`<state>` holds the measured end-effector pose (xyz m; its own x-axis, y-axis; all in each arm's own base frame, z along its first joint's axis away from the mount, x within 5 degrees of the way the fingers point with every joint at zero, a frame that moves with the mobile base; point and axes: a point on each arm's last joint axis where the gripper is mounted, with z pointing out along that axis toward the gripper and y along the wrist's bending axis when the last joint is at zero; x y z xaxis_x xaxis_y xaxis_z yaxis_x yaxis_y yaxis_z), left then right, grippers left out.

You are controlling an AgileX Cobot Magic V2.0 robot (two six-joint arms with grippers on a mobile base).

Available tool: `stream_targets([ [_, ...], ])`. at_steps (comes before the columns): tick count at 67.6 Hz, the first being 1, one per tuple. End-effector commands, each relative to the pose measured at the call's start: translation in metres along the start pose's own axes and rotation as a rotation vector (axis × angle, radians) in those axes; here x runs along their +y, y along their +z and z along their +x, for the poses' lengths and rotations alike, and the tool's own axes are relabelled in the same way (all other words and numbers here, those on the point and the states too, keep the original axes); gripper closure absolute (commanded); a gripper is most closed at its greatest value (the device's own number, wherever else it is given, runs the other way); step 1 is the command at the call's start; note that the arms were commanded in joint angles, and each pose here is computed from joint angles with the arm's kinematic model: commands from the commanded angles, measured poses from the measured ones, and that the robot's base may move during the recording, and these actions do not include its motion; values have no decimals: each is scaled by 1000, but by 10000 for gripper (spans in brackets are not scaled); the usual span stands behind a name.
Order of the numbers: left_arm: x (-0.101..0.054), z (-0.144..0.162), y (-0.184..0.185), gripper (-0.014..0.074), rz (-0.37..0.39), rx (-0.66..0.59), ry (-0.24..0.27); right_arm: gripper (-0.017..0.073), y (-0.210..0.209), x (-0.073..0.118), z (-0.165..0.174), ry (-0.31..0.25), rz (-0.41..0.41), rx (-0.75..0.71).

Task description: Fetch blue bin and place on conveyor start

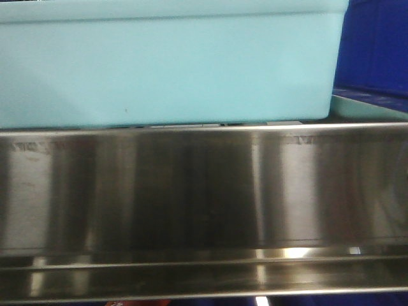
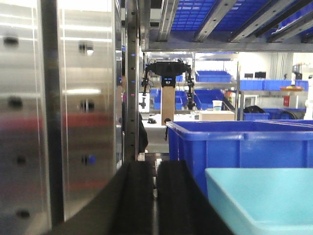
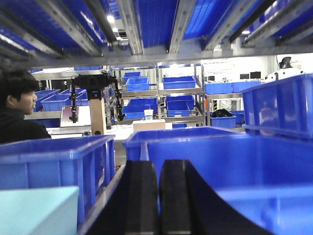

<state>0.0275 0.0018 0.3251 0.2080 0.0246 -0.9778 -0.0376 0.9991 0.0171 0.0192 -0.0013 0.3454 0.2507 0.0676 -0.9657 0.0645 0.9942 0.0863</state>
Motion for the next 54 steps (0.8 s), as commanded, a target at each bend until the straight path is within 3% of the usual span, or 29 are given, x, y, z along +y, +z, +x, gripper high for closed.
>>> stream_targets([
  [1, 0, -20, 4, 365, 3, 49, -6, 383, 8, 2, -17, -6, 4, 25],
  [7, 1, -34, 14, 209, 2, 61, -6, 174, 19, 2, -27, -6, 5, 40],
  [13, 0, -38, 27, 120, 4, 83, -8, -17, 33, 2, -26, -13, 10, 73],
  [25, -2, -45, 51, 64, 29, 210, -23, -9, 51, 3, -35, -40, 11, 101],
  [29, -5, -50, 57, 63, 81, 226, -1, -9, 57, 4, -41, -72, 0, 120],
  [36, -16, -57, 71, 63, 193, 278, 15, -9, 71, 8, -52, -70, -44, 162],
  [54, -63, -70, 126, 64, 454, 433, 30, -9, 123, 44, -62, -51, -288, 362],
])
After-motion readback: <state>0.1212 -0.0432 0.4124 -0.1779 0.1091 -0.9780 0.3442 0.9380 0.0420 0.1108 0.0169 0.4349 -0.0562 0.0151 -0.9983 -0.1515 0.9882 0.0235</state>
